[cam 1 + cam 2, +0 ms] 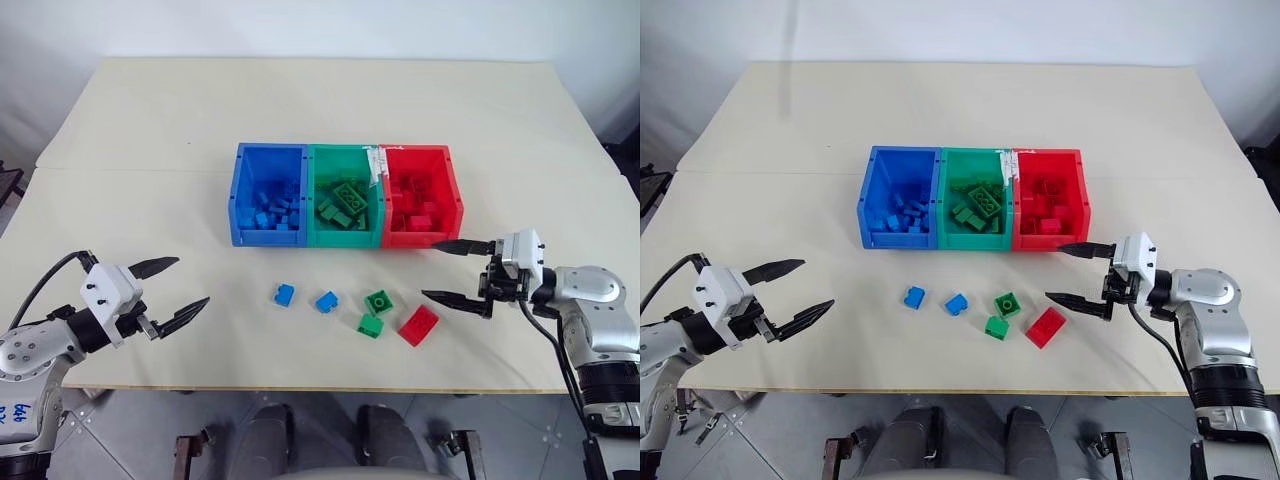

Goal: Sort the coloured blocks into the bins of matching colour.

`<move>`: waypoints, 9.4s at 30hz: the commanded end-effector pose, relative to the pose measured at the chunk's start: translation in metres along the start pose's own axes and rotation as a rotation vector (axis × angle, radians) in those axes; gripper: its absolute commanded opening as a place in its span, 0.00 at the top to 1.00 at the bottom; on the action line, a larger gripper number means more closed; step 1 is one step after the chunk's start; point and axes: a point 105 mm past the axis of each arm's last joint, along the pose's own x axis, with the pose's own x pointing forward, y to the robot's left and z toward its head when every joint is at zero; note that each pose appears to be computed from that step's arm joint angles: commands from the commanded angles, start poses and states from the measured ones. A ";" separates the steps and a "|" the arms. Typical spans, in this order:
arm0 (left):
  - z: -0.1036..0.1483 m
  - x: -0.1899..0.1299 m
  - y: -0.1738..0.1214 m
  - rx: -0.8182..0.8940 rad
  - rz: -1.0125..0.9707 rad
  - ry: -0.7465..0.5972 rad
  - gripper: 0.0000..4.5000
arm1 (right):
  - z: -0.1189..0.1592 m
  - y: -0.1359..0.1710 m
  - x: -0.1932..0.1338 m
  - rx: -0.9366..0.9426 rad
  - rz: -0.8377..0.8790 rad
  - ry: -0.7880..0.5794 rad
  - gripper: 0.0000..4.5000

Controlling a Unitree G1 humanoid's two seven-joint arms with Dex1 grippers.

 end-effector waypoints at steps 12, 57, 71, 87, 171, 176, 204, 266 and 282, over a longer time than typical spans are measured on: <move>0.040 0.057 -0.052 0.055 -0.348 -0.121 0.01 | 0.020 -0.006 -0.043 -0.024 -0.230 -0.001 0.00; 0.045 0.054 -0.080 0.060 -0.453 -0.175 0.00 | -0.029 0.047 -0.004 0.224 -0.127 0.049 0.79; 0.046 0.053 -0.080 0.064 -0.451 -0.178 0.00 | -0.027 0.067 0.025 0.306 -0.115 0.095 0.21; 0.054 0.067 -0.096 0.080 -0.592 -0.228 0.00 | -0.053 0.073 0.043 0.277 -0.227 0.140 0.21; 0.027 0.030 -0.079 0.024 -0.395 -0.173 0.00 | -0.032 0.085 0.068 0.222 0.150 0.093 0.36; 0.027 0.031 -0.078 0.024 -0.391 -0.174 0.00 | -0.033 0.086 0.068 0.236 0.145 0.088 0.75; 0.022 0.022 -0.068 -0.030 -0.199 -0.166 0.00 | 0.089 -0.062 0.137 0.060 -0.168 -0.205 0.20; 0.024 0.035 -0.066 -0.026 -0.273 -0.174 0.00 | 0.009 0.035 0.111 0.064 0.327 -0.099 0.66; 0.001 0.001 -0.049 -0.074 -0.093 -0.099 0.00 | 0.090 -0.068 0.149 -0.081 -0.060 -0.212 0.37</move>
